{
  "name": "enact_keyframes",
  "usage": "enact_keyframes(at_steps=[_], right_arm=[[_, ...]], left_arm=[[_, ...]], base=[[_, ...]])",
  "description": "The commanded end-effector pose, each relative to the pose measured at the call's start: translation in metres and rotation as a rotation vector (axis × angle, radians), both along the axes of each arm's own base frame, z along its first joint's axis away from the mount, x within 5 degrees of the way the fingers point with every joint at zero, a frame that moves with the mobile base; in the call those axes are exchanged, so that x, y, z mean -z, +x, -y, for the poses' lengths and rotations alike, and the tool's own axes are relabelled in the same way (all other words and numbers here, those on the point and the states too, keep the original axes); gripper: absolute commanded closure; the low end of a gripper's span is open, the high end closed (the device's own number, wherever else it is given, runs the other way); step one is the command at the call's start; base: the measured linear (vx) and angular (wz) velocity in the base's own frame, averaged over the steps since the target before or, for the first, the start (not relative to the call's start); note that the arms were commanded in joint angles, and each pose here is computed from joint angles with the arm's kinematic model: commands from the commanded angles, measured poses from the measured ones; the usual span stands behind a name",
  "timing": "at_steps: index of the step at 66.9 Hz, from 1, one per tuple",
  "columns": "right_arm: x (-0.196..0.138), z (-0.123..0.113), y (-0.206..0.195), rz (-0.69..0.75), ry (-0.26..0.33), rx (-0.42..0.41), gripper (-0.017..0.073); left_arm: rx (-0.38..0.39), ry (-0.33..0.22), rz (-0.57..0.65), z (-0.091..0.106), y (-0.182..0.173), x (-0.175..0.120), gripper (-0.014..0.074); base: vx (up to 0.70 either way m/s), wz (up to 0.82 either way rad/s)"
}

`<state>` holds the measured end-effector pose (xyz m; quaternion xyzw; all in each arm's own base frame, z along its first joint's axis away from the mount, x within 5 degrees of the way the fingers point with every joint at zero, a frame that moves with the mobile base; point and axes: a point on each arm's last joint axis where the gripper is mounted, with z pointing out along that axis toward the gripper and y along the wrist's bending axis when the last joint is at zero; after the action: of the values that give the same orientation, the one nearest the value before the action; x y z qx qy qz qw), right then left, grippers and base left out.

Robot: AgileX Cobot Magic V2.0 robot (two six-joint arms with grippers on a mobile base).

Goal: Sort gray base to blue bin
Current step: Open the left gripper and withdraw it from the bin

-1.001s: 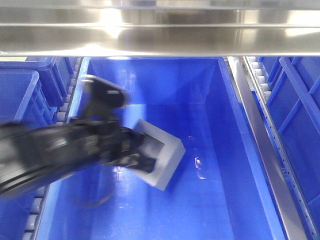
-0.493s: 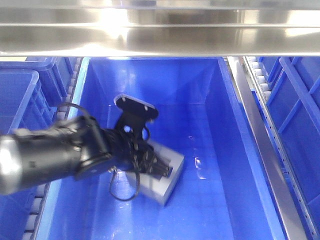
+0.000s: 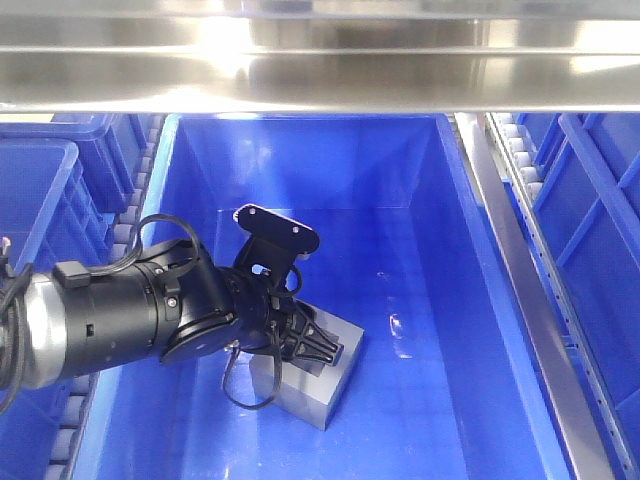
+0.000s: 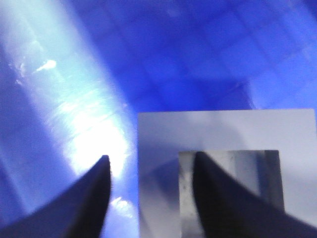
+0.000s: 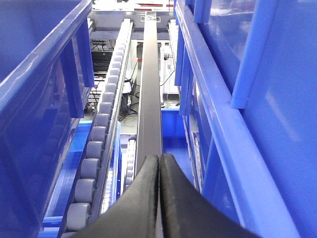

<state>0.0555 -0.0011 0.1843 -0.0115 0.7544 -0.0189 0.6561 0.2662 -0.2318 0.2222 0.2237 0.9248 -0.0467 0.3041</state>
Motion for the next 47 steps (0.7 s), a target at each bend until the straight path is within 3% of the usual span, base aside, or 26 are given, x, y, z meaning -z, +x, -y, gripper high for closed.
enact_keyframes(at_steps=[1, 14, 27, 47], right_arm=[[-0.006, 0.000, 0.000, 0.089, -0.021, -0.004, 0.0564], [-0.006, 0.000, 0.000, 0.089, -0.021, -0.004, 0.0564], [-0.006, 0.000, 0.000, 0.089, -0.021, -0.004, 0.0564], [-0.006, 0.000, 0.000, 0.088, -0.021, -0.004, 0.0564]], left_arm=[[0.017, -0.078, 0.097, -0.002, -0.005, -0.041, 0.0196], [0.141, -0.051, 0.191, -0.017, -0.028, -0.068, 0.0198], [0.199, -0.130, 0.289, -0.044, -0.061, -0.083, 0.0198], [0.196, -0.231, 0.404, -0.098, -0.114, -0.102, 0.0198]], base=[[0.00, 0.00], [0.00, 0.00], [0.00, 0.00], [0.00, 0.00]])
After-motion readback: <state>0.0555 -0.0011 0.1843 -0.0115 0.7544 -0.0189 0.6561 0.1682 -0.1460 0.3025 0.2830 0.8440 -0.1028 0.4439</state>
